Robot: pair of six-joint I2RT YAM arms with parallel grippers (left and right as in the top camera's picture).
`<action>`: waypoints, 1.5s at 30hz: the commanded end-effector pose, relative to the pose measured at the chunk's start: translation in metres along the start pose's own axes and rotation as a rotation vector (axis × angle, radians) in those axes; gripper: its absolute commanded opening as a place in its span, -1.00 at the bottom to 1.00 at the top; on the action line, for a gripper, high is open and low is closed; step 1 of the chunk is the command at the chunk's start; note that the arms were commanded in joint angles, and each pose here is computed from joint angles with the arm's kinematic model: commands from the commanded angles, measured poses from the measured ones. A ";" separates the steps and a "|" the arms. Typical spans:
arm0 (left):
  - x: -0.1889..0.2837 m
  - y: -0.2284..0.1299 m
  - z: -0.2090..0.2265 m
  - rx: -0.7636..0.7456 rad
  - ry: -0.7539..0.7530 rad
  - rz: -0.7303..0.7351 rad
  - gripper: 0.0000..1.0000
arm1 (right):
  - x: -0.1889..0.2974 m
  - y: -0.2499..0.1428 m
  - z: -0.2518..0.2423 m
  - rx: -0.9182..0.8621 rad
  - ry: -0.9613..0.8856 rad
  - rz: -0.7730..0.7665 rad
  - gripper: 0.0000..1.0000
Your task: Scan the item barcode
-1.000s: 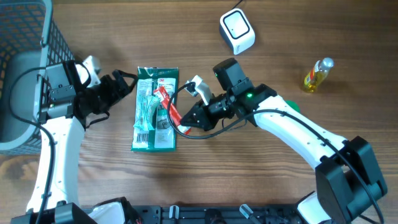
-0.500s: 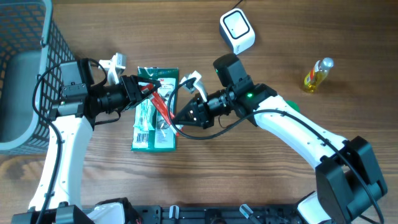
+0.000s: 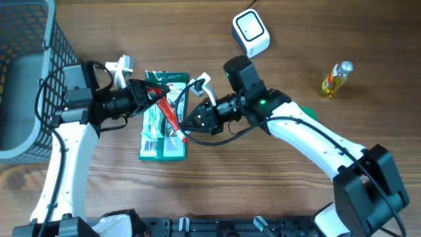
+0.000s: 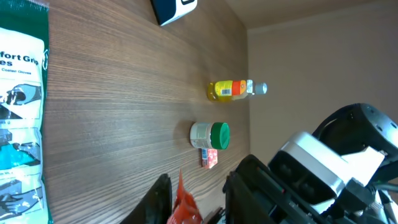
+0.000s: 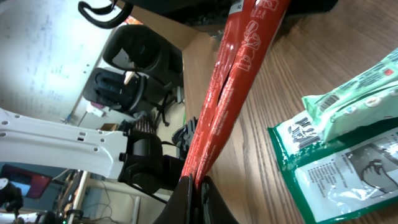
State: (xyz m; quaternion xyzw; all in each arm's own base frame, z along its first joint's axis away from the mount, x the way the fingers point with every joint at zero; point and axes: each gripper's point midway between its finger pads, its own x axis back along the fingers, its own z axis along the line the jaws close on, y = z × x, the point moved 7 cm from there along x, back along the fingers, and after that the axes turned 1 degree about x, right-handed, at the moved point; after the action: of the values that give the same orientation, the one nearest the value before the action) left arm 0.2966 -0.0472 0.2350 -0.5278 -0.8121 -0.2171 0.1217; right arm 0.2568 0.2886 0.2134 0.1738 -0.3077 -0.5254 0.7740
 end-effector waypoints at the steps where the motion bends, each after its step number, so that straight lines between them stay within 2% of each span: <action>1: 0.000 0.001 -0.007 -0.019 -0.045 0.015 -0.85 | -0.001 0.004 0.008 0.019 0.036 0.001 -0.91; 2: 0.000 0.001 -0.007 -0.019 -0.044 0.015 -0.92 | -0.001 0.004 0.008 0.019 0.036 0.001 -0.91; 7: 0.000 0.001 -0.008 -0.018 -0.048 0.017 -0.92 | -0.001 0.004 0.008 0.013 0.036 0.001 -0.91; 12: 0.001 0.000 -0.015 -0.027 -0.115 0.040 -0.92 | -0.001 0.005 0.008 0.007 0.036 -0.005 -0.90; 45: 0.001 0.000 -0.015 -0.027 -0.115 0.040 -0.92 | -0.001 0.006 0.004 0.005 -0.001 -0.013 -0.87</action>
State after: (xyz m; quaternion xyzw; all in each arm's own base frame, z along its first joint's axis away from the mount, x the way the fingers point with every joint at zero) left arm 0.2949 -0.0518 0.2430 -0.5488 -0.8070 -0.2010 0.0851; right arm 0.2574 0.2902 0.2144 0.1695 -0.3052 -0.5294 0.7732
